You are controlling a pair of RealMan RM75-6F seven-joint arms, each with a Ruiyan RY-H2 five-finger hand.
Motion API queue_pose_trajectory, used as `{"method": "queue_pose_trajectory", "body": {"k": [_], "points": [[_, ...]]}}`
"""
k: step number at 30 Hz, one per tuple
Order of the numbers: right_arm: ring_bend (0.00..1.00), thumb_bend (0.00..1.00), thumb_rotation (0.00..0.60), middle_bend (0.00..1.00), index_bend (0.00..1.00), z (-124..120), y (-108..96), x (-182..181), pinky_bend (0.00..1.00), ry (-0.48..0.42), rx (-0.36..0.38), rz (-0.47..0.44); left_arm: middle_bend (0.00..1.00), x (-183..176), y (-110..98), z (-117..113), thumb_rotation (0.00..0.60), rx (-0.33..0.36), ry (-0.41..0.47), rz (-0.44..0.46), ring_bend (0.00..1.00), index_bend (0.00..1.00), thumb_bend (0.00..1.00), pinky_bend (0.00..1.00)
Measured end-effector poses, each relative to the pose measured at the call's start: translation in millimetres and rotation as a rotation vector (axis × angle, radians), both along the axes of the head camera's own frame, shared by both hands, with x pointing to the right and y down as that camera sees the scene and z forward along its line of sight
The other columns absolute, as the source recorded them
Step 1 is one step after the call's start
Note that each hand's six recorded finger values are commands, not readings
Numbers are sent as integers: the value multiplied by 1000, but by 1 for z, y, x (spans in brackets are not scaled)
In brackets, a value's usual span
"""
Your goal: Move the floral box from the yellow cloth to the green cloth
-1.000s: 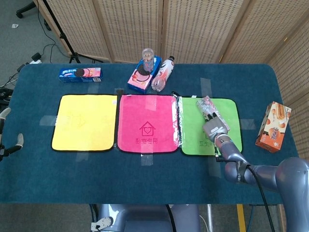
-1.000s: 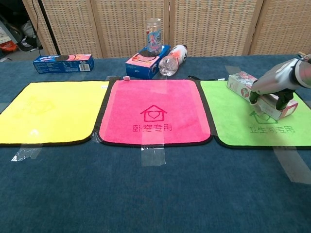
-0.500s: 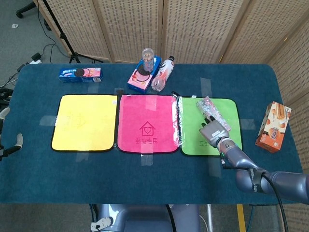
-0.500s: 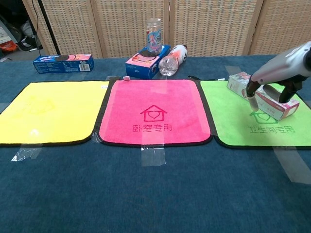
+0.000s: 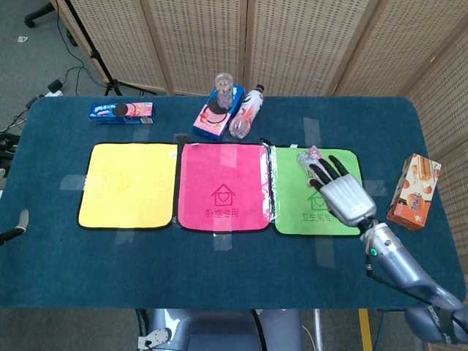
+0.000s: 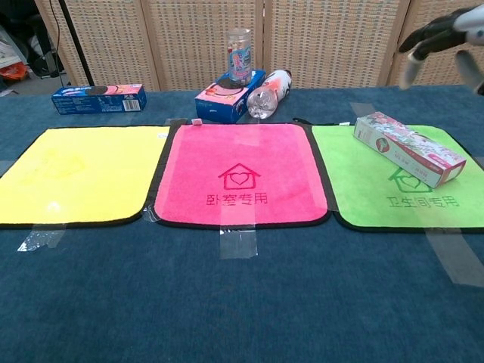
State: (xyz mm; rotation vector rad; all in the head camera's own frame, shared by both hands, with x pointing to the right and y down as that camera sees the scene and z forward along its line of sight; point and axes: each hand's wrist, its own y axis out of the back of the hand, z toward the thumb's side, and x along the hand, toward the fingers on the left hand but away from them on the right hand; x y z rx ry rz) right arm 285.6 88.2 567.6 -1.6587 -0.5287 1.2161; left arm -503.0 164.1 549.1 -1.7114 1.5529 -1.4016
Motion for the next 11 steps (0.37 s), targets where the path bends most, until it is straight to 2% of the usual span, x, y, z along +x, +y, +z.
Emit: {"method": "queue_pose_trajectory", "body": {"k": [2,5,8,11], "points": [[0,309,600,0,38,-7,10,21,0,-49,37,51,0,-1,6,1,600,-11,-35,33,0,0,26,0],[0,34,600,0,1,-15,28,55,0,-73,95,112,0,-1,16,3,600,-44,-93,80,0,0,0,0],[0,0,600,0,0,-18,51,82,0,-75,125,164,0,-2,28,4,600,-68,-133,108,0,0,0,0],[0,0,600,0,0,-20,68,97,0,-96,131,220,0,-3,34,0,600,-55,-153,108,0,0,0,0]]}}
